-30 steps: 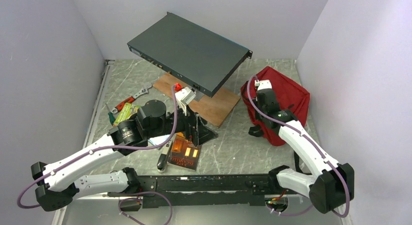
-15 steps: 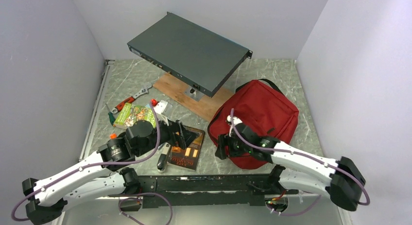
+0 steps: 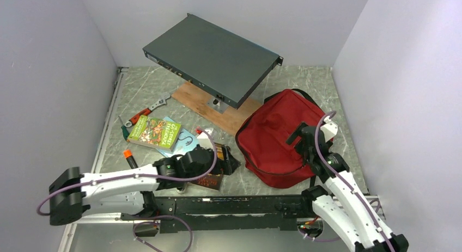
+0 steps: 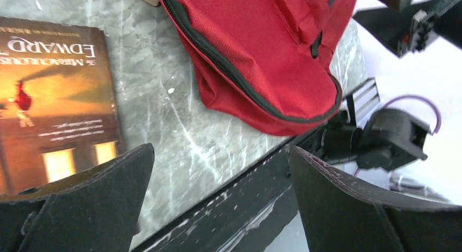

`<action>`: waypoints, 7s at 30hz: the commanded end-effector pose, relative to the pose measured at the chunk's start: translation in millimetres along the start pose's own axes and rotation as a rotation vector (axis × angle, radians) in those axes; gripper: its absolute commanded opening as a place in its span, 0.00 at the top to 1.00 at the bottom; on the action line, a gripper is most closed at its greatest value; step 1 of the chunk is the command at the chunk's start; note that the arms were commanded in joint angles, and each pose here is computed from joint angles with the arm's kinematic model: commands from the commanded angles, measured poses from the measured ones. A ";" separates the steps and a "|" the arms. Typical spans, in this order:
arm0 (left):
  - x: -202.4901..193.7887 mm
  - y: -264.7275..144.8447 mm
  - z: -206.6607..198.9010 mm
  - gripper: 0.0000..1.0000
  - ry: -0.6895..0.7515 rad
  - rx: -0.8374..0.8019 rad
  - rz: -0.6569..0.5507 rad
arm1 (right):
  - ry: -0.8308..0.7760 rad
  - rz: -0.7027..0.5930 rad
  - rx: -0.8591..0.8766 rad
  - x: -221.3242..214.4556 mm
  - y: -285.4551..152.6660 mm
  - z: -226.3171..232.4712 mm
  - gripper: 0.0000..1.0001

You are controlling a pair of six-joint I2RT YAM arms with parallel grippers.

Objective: Pack the student bag
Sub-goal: Adjust the student bag at the center of the board, then unzip the student bag at the center of the board, then pick up the stationery from the center of the board.

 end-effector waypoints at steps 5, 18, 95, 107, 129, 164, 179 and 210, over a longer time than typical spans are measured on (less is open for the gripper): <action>10.5 61.9 -36.8 0.00 -0.248 -0.003 -0.057 | 0.053 -0.016 -0.167 24.3 13.8 -32.4 0.31; -11.3 114.4 -14.5 0.09 -0.294 -0.009 0.104 | 0.130 0.026 -0.026 31.2 40.9 -35.0 0.63; 31.4 42.1 -101.0 0.00 0.391 -0.265 -0.263 | -0.034 0.129 0.077 4.8 25.8 7.4 0.33; 45.6 152.8 -127.5 0.24 0.487 0.145 -0.172 | 0.144 0.007 0.187 13.8 29.9 -24.0 0.34; 47.8 264.3 -112.6 0.56 0.226 0.061 0.004 | 0.068 0.073 0.389 -16.2 37.2 -16.6 0.40; 72.5 215.3 -119.3 1.00 0.403 -0.026 0.014 | 0.006 0.146 0.503 -20.3 56.1 -4.4 0.50; 126.2 154.7 -39.9 1.00 0.475 0.499 -0.282 | 0.256 0.064 0.037 -30.0 61.1 -54.9 1.00; 69.9 -79.0 -2.1 0.00 0.469 -0.007 -0.025 | -0.131 0.078 0.438 -8.1 -6.5 22.1 0.25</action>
Point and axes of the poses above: each gripper's point midway between its finger pads, its own y axis out along the fingers, its own z axis along the line the jaws close on, x = y × z, the point moved 6 cm from there along -y, back along the fingers, and after that the axes turned 3 degrees about -y, right-handed, at the moved point
